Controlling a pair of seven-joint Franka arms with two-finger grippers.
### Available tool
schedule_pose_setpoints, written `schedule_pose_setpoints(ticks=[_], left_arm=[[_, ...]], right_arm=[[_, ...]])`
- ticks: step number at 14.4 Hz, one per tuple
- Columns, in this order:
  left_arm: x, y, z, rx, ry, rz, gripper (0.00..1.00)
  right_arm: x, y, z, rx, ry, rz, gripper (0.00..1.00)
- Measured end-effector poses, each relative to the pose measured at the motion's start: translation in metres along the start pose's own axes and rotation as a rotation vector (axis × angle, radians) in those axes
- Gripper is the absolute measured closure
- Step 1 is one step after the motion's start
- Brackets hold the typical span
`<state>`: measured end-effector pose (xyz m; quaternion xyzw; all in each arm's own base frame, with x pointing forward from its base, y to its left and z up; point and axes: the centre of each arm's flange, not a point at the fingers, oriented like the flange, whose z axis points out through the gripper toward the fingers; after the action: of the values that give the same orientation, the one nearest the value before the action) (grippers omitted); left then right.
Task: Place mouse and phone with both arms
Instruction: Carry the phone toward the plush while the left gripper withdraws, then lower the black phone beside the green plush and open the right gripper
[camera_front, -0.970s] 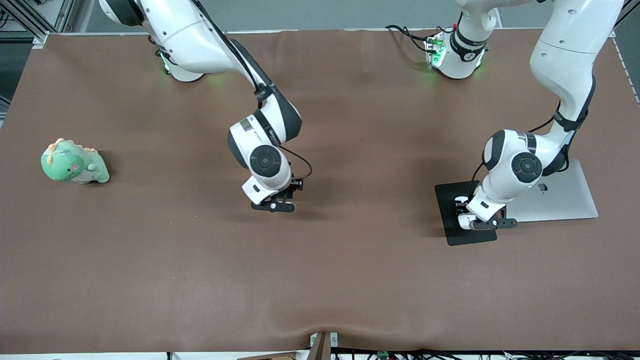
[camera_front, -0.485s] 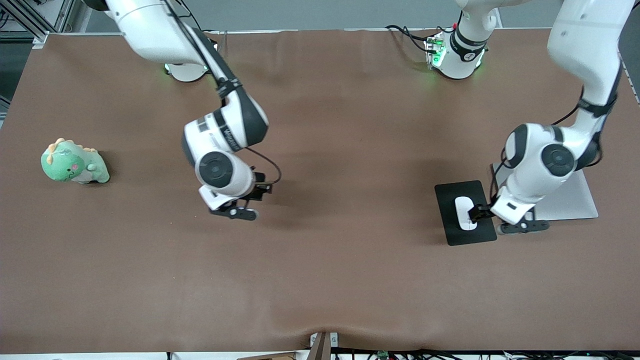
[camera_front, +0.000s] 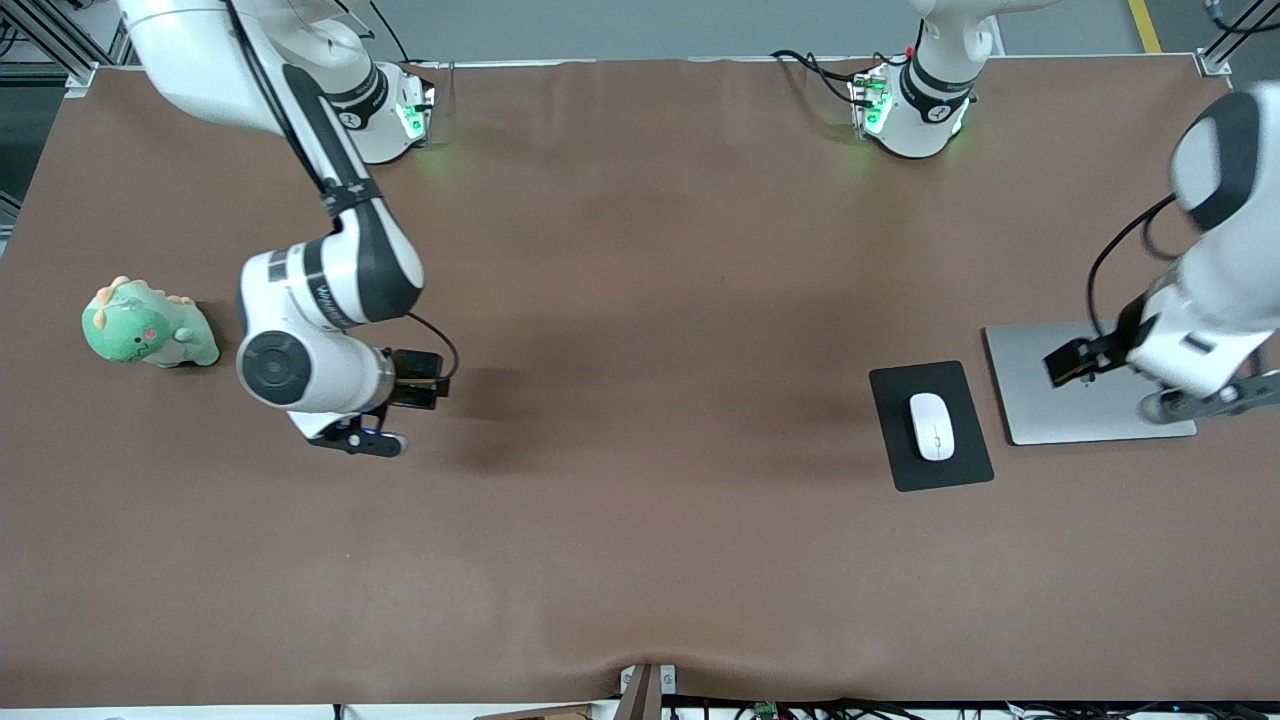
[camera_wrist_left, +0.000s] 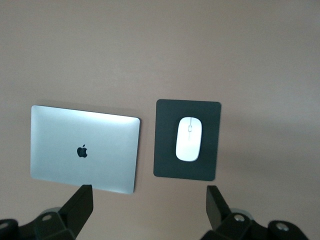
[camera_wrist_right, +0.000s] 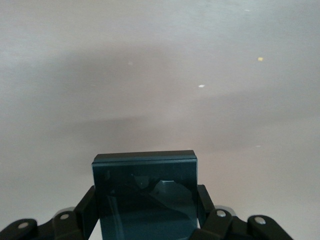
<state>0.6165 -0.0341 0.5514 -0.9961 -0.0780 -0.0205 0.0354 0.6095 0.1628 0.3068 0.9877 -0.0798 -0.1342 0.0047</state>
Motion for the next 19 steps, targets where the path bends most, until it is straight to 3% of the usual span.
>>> schedule_pose_setpoints(ticks=[4,10,14,19], left_arm=[[-0.005,-0.004,-0.044,-0.026,-0.017,-0.015,0.00],[-0.039,0.003,-0.104,-0.022,0.021,0.008,0.00],[-0.053,0.009,-0.114,-0.013,0.013,0.059,0.00],[-0.070,0.025,-0.107,0.004,-0.017,0.105,0.00]], right_arm=[[-0.002,0.057,0.013,0.027,0.019,-0.012,0.20],[-0.001,0.156,0.026,0.062,0.006,-0.049,0.20],[-0.004,0.222,0.048,0.086,0.015,-0.038,0.20],[-0.025,0.251,0.094,0.077,0.072,-0.031,0.20]])
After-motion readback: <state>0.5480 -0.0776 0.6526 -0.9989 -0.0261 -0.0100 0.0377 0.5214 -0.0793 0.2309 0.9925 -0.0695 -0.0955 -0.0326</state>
